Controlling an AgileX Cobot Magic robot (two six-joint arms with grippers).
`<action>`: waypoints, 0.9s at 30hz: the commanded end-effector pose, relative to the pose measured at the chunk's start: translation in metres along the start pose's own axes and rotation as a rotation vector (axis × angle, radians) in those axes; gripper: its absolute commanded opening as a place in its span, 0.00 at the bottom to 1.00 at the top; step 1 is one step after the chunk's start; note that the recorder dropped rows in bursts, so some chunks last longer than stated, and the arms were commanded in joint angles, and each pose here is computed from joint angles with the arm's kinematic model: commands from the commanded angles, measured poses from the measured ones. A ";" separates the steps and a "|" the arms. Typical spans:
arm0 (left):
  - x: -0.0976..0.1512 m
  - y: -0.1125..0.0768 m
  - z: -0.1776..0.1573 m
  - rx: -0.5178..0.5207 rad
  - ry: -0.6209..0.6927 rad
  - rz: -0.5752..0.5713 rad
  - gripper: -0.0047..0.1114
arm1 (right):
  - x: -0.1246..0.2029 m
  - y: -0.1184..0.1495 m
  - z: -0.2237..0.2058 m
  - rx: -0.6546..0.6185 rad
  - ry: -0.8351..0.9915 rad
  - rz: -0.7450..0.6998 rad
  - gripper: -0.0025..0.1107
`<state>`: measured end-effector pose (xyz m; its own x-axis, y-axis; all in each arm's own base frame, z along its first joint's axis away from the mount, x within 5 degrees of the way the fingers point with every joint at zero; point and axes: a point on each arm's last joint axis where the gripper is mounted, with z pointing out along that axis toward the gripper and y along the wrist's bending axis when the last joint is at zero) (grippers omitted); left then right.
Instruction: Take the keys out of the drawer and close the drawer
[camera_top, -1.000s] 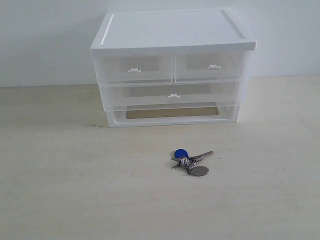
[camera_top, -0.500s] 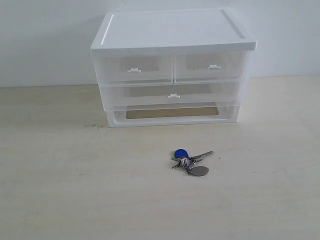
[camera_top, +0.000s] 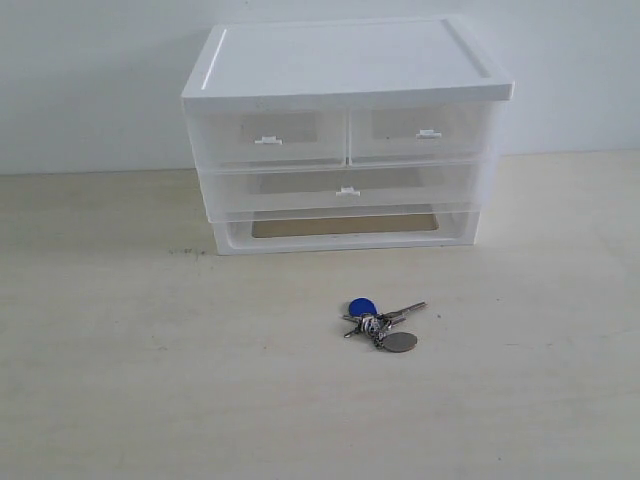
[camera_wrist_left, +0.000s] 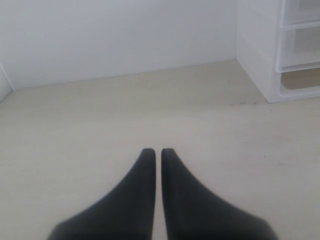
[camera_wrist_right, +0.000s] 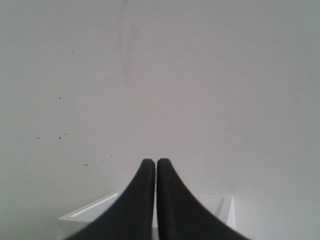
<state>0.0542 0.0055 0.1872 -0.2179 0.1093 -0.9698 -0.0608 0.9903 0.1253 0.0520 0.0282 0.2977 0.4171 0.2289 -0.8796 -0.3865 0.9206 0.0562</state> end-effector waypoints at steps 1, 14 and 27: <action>0.001 0.000 0.000 -0.004 0.004 0.007 0.08 | 0.001 0.000 -0.001 0.004 0.000 -0.001 0.02; 0.001 0.000 0.000 -0.003 0.007 0.007 0.08 | 0.002 -0.001 -0.001 0.014 0.007 -0.086 0.02; 0.001 0.000 0.000 -0.003 0.007 0.007 0.08 | 0.036 -0.022 -0.027 0.230 -0.028 -0.064 0.02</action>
<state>0.0541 0.0055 0.1865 -0.2248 0.1087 -0.9683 -0.0604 0.9903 0.1252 0.0561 0.0117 0.2600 0.4368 0.1942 -0.8783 -0.2084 0.9717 0.1113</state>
